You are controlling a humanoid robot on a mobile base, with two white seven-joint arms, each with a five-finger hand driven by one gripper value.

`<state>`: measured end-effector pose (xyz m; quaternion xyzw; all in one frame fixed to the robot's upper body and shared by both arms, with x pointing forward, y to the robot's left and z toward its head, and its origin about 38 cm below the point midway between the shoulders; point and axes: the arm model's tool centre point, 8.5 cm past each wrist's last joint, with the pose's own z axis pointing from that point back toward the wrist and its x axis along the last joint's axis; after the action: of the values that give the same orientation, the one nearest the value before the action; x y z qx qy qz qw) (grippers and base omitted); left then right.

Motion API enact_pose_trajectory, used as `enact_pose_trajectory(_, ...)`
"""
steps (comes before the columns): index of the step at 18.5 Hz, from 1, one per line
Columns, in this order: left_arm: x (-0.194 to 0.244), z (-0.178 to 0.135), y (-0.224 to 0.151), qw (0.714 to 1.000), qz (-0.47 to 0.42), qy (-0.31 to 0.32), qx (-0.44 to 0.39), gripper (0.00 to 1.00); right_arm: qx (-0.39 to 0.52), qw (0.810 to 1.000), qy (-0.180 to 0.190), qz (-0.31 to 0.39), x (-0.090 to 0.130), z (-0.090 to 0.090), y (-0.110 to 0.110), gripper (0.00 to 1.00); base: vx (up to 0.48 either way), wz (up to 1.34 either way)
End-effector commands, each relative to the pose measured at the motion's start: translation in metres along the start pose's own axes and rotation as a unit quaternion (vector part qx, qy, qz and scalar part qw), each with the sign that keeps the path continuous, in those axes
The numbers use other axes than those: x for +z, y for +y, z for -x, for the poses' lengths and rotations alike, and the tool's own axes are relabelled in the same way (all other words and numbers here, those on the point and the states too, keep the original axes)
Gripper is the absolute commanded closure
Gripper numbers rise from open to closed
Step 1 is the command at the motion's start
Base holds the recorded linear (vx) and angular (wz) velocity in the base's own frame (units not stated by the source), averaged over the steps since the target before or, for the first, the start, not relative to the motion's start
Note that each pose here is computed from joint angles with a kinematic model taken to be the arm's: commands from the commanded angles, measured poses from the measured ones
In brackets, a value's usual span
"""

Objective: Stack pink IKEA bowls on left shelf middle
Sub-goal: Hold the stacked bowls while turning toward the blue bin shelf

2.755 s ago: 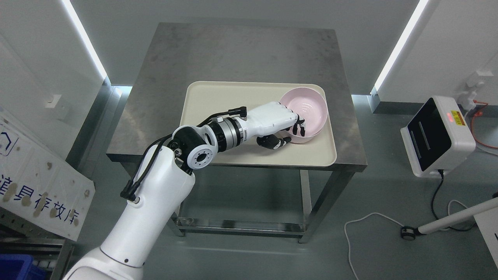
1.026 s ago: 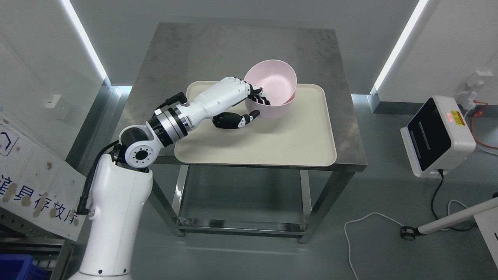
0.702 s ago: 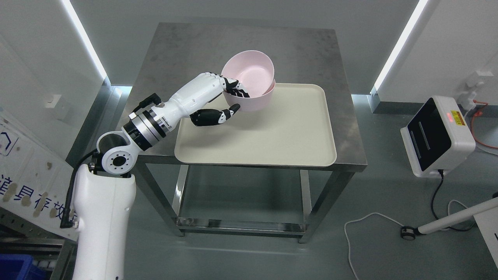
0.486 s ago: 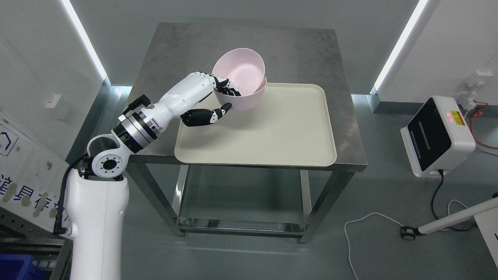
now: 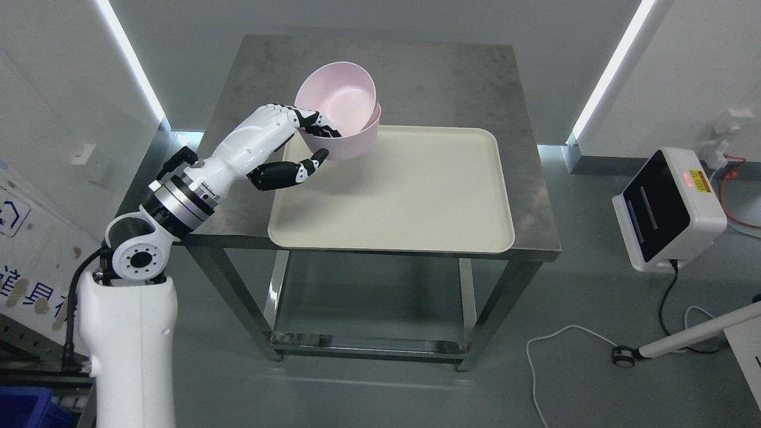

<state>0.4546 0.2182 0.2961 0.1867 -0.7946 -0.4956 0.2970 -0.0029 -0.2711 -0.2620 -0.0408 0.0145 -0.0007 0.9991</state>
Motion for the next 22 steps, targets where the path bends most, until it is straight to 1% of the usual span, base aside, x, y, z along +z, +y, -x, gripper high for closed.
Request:
enact_pose_trajectory(1,0.015,0.005,0.017,1.0,-0.019,0.013,-0.019,0.98,-0.005,1.0,0.001,0.008,-0.001,0.008,-0.011,0.0,-0.008,0.01)
enact_pose_trajectory(3,0.015,0.002,0.015,1.0,-0.015,0.003,-0.027,0.98,-0.006,1.0,0.001,0.008,-0.001,0.008,-0.011,0.0,-0.017,-0.02)
enact_pose_trajectory(5,0.018,0.003,0.009,1.0,-0.005,0.004,-0.025,0.98,-0.005,1.0,0.0,0.008,-0.001,0.008,-0.011,0.0,-0.044,0.01)
enact_pose_trajectory(10,0.021,0.004,0.008,1.0,-0.009,0.004,-0.017,0.98,-0.005,1.0,0.001,0.008,-0.001,0.008,-0.011,0.0,-0.094,0.05)
enact_pose_trajectory(22,0.019,0.003,0.006,1.0,-0.007,0.001,-0.011,0.97,-0.006,1.0,0.0,0.008,-0.001,0.008,-0.011,0.0,-0.187,0.04)
